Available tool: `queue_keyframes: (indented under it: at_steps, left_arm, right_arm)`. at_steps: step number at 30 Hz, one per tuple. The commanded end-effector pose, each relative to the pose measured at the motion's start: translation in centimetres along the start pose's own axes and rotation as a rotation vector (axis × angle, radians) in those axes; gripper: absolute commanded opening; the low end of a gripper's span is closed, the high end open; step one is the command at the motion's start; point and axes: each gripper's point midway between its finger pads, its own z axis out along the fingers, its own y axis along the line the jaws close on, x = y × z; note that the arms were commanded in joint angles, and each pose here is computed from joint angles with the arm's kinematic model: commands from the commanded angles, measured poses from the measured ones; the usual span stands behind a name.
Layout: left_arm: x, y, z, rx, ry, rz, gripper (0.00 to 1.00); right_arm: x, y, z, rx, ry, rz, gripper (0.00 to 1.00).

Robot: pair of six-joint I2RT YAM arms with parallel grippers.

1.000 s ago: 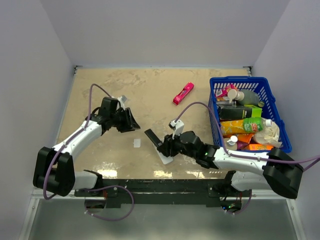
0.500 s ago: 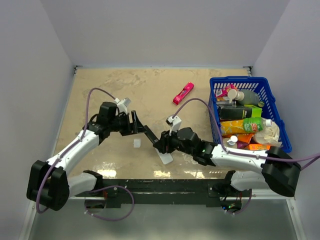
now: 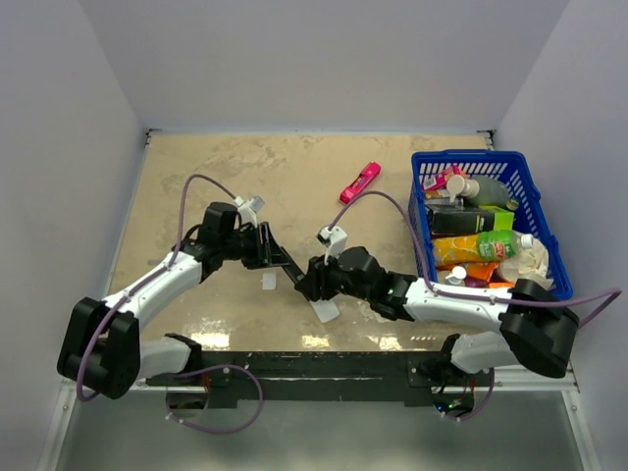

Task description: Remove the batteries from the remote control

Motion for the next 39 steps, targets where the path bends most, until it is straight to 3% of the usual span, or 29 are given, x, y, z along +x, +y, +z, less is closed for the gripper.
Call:
queue_keyframes:
  at_steps: [1,9,18,23,29,33,37,39]
  left_arm:
    - [-1.1,0.5,0.2,-0.047,-0.019,0.050,0.35]
    - [-2.1,0.7,-0.2,-0.085,-0.033,0.019,0.30]
    - [-2.7,-0.4,-0.7,-0.035,-0.040,-0.029,0.45]
    - [-3.0,-0.3,-0.8,-0.050,-0.053,-0.035,0.44]
    - [-2.6,-0.2,-0.6,-0.037,-0.039,-0.039,0.33]
    - [-2.2,0.1,-0.4,-0.036,-0.031,-0.046,0.14]
    - [-2.0,0.3,-0.4,-0.042,-0.022,-0.049,0.01]
    - [-2.0,0.5,-0.4,-0.056,-0.021,-0.052,0.00]
  right_arm:
    - [-3.4,2.1,-0.2,-0.062,-0.105,0.016,0.08]
    - [-2.0,1.0,-0.9,-0.043,-0.091,0.016,0.07]
    - [-1.1,0.2,-1.8,-0.030,-0.094,0.018,0.08]
    - [-1.1,0.0,-2.4,-0.022,-0.101,0.019,0.08]
    - [-1.3,-0.2,-2.7,-0.015,-0.103,0.016,0.07]
    - [-1.2,-0.2,-2.9,-0.012,-0.105,0.018,0.07]
    - [-0.8,-0.7,-3.0,0.010,-0.090,0.017,0.07]
    - [-0.7,-0.7,-3.1,0.009,-0.091,0.017,0.07]
